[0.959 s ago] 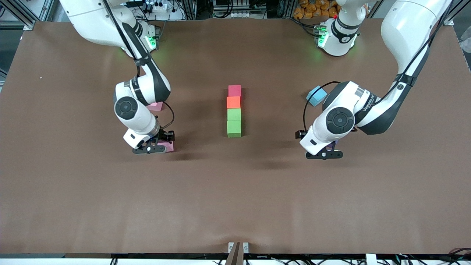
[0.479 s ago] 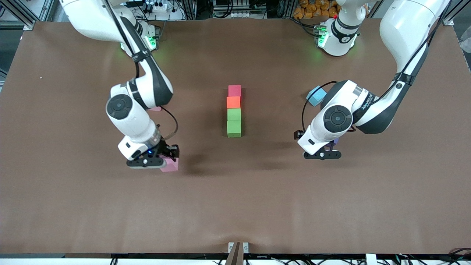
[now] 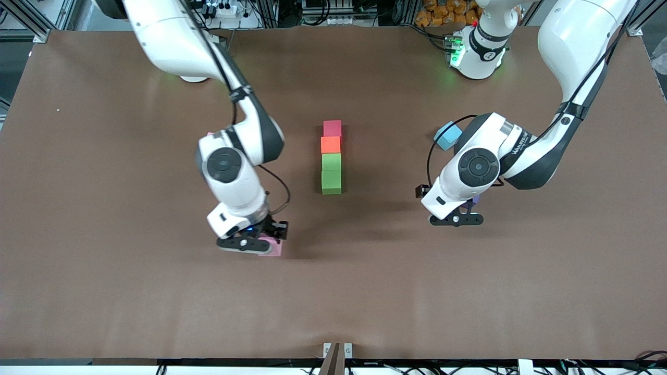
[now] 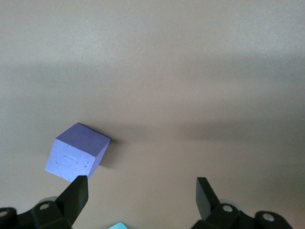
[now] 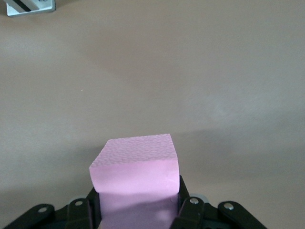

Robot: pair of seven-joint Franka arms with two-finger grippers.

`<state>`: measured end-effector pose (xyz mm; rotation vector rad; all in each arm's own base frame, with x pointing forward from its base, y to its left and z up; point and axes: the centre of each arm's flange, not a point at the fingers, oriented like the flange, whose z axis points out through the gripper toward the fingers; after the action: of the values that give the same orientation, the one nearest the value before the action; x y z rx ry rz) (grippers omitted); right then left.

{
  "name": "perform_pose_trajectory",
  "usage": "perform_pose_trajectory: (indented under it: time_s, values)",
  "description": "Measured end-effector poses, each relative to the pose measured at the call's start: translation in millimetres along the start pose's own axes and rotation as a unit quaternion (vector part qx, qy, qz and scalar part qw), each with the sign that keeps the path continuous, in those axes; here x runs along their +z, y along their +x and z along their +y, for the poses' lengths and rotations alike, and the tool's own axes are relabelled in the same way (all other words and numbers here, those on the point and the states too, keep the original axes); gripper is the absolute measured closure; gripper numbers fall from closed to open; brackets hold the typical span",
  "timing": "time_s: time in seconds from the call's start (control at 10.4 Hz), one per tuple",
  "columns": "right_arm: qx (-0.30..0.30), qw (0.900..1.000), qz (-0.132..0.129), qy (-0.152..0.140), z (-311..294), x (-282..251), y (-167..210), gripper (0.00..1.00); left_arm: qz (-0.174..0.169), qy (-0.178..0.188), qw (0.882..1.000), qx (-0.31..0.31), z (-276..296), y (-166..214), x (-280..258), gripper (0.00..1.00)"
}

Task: Arrange blocks into number 1

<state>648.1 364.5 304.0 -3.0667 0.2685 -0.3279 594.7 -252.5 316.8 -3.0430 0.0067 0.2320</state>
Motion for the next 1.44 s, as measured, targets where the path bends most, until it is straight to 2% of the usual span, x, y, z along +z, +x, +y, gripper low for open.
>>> perform_pose_trajectory:
  time_s: [0.48,0.96,1.15,1.44]
  values:
    - [0.041,0.998,-0.024,0.029,-73,10,-65,0.41,0.016,0.003,1.000,-0.010,-2,1,-14,0.00]
    - [0.000,0.999,-0.039,0.012,-103,41,-113,0.41,0.094,0.014,0.994,-0.051,-40,7,-97,0.00]
    - [-0.026,0.999,-0.042,0.005,-106,52,-123,0.41,0.095,0.026,0.993,-0.058,-47,3,-111,0.00]
    - [-0.034,0.999,-0.042,0.006,-108,51,-126,0.41,0.094,0.028,0.992,-0.086,-78,8,-119,0.00]
